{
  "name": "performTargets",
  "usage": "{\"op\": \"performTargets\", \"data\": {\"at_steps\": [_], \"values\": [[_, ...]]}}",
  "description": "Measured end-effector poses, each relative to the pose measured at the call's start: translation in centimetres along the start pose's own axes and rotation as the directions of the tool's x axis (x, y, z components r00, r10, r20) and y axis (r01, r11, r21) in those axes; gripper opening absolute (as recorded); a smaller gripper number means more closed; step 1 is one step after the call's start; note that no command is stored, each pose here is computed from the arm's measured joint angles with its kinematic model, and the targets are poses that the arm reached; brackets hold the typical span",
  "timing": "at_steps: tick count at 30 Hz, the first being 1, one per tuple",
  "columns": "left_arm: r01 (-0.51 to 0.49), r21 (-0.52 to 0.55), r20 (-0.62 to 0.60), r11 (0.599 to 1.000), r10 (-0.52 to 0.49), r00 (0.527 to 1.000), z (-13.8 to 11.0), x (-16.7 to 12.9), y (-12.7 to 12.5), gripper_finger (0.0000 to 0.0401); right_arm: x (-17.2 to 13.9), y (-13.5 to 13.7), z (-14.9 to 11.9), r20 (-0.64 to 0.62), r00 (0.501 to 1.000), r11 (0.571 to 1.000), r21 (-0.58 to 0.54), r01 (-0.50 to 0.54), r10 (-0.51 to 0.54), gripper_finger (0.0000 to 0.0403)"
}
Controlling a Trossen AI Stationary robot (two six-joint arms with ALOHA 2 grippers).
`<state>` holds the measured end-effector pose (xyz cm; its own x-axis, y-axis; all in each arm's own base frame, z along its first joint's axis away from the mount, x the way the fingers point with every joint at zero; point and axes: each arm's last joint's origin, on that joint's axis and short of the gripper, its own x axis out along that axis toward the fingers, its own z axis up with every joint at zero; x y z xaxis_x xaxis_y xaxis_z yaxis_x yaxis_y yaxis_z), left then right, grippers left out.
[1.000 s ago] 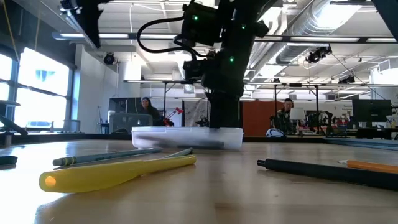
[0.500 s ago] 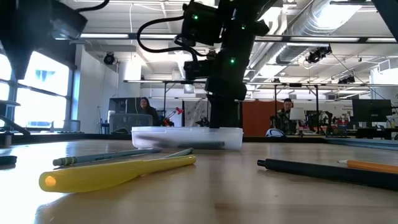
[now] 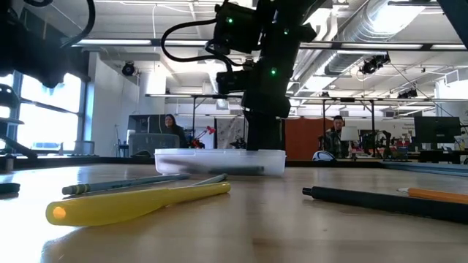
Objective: Pick & place school supplies into a supply box
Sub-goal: Put the pink pen into the black supply box
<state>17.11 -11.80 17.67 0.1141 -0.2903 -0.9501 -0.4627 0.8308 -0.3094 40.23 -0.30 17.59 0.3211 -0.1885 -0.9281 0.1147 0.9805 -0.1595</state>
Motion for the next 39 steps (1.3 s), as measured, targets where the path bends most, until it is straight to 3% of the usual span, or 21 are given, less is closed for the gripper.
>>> {"op": "performTargets", "data": {"at_steps": [5, 13, 20, 30, 39], "values": [[0.045, 0.045, -0.015, 0.998, -0.044, 0.999, 0.3, 0.4, -0.5, 0.0114, 0.0, 0.0, 0.1, 0.009, 1.000, 1.000, 0.009, -0.002, 0.002, 0.0117], [0.014, 0.110, 0.053, 0.994, -0.020, 0.998, 0.8, 1.1, -0.8, 0.0228, 0.0, 0.2, 0.1, 0.008, 0.999, 0.998, 0.035, -0.050, 0.050, 0.0117], [-0.092, 0.105, -0.023, 0.990, 0.095, 0.995, 0.9, 3.8, -0.7, 0.0260, 0.0, 0.2, 0.1, 0.010, 0.999, 0.998, 0.028, -0.052, 0.051, 0.0118], [-0.209, -0.015, -0.022, 0.978, 0.209, 0.978, 1.1, 5.2, -0.2, 0.0201, 0.0, 0.2, 0.1, 0.009, 0.999, 0.999, -0.022, -0.050, 0.050, 0.0118], [-0.269, -0.056, -0.009, 0.962, 0.268, 0.963, 1.7, 5.0, 0.7, 0.0072, 0.0, 0.2, 0.1, 0.009, 0.999, 0.998, -0.036, -0.050, 0.050, 0.0118]]}}
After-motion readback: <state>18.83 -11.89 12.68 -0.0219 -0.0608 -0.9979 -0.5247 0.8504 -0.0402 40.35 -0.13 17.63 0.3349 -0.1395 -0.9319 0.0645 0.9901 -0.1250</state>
